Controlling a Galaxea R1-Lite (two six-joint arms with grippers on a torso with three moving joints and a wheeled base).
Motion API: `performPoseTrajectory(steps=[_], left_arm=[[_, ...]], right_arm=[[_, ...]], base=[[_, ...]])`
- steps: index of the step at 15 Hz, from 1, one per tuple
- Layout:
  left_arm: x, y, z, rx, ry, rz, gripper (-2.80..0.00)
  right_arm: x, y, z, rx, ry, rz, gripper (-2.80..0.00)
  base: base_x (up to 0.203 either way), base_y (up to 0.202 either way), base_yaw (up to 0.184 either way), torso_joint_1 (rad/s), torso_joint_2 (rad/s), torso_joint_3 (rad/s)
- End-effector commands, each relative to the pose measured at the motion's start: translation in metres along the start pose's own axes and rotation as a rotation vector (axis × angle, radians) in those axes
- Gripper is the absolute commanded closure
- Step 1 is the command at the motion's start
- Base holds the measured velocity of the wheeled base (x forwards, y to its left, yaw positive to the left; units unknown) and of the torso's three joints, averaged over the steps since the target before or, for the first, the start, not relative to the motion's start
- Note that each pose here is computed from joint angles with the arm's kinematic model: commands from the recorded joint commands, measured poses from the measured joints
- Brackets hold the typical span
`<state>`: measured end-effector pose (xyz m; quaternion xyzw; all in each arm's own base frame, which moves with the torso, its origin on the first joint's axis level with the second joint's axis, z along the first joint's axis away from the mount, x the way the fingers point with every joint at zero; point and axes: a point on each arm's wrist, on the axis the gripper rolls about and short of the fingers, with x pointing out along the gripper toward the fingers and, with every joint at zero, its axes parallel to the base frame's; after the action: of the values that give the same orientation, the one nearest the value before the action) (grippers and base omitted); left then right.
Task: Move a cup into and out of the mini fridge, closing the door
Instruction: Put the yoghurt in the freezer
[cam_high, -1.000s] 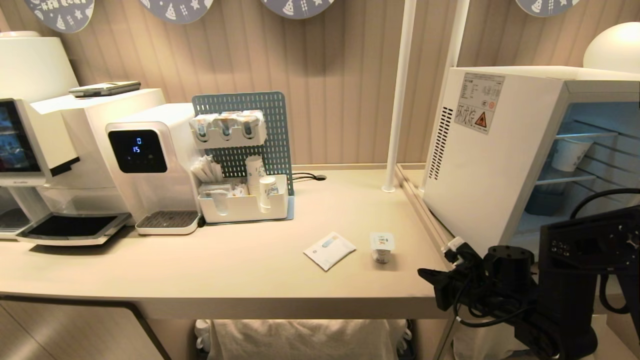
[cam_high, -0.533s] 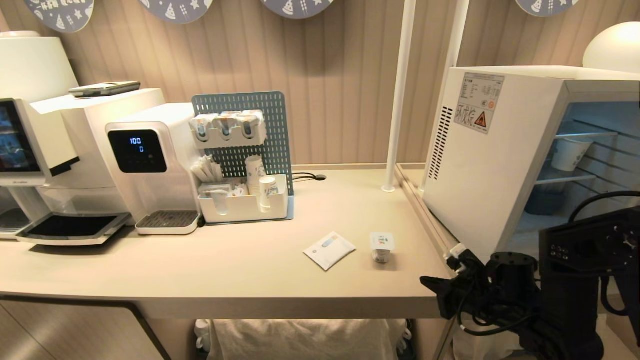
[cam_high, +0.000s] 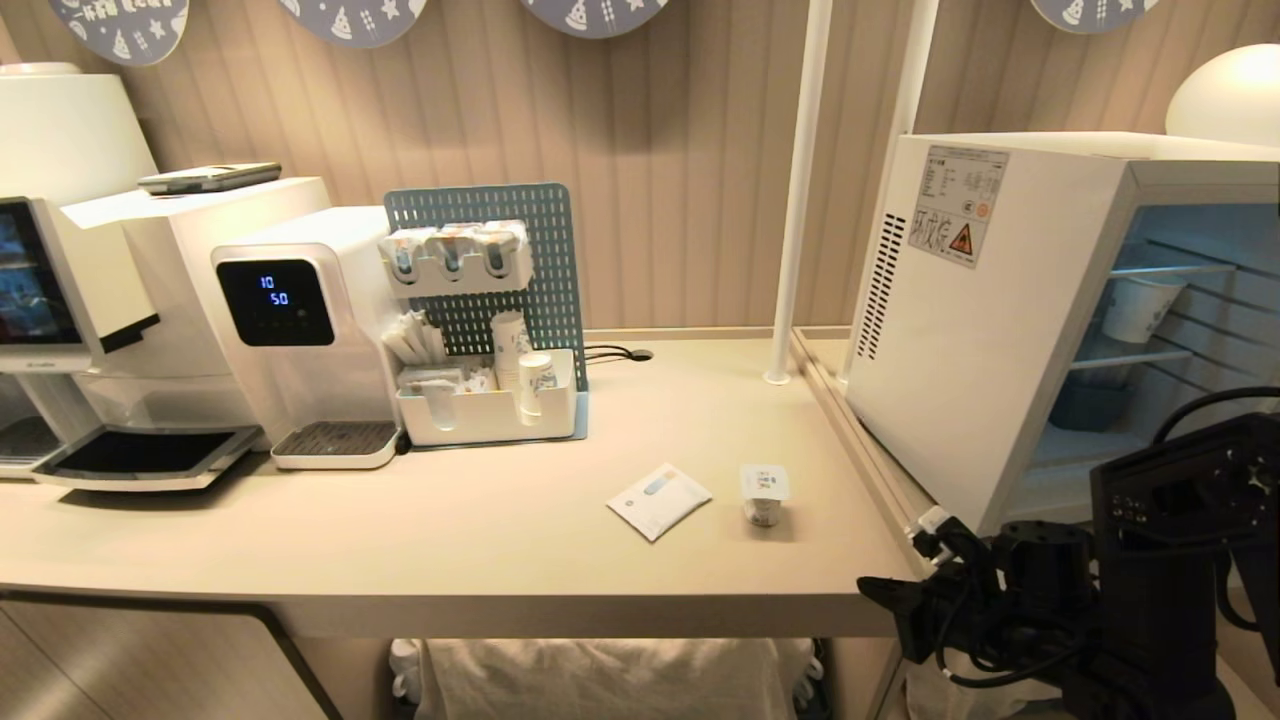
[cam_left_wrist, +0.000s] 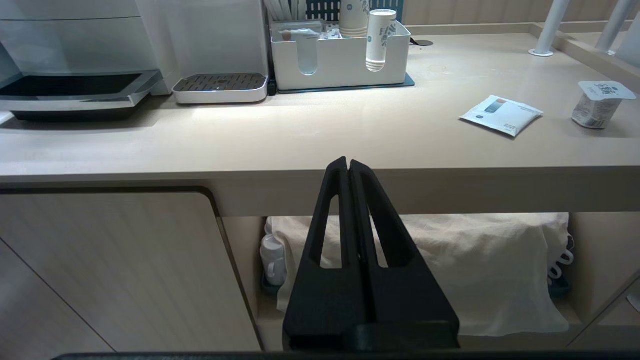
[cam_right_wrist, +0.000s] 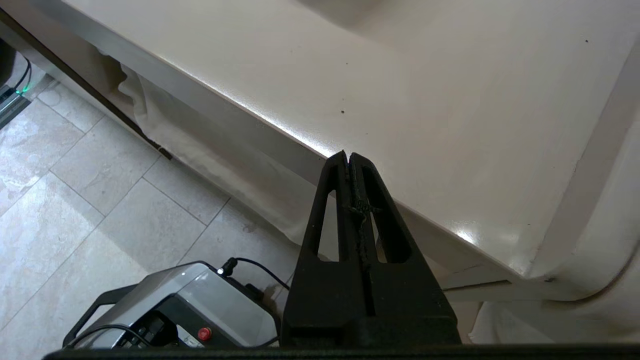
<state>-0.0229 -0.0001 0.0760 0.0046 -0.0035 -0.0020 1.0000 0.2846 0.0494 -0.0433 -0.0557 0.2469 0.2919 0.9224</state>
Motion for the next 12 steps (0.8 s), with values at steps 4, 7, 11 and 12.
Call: performPoseTrajectory(steps=[4,7,11,12], left_arm=[[0.0,0.0,0.0,0.0,0.001,-0.001,0.0],[0.0,0.0,0.0,0.0,0.002,0.001,0.0],[0.0,0.0,0.0,0.0,0.002,0.001,0.0],[0.0,0.0,0.0,0.0,0.002,0.001,0.0]], right_arm=[[0.001,-0.007,-0.006,0.013,0.007,-0.007,0.0],[-0.007,-0.012,-0.006,0.01,-0.002,0.003,0.0],[0.002,-0.019,-0.007,0.005,-0.017,-0.014,0.0],[0.01,-0.024,-0.003,-0.008,-0.042,-0.024,0.0]], base=[[0.0,0.0,0.0,0.0,0.0,0.0],[0.0,0.0,0.0,0.0,0.0,0.0],[0.0,0.0,0.0,0.0,0.0,0.0],[0.0,0.0,0.0,0.0,0.0,0.0]])
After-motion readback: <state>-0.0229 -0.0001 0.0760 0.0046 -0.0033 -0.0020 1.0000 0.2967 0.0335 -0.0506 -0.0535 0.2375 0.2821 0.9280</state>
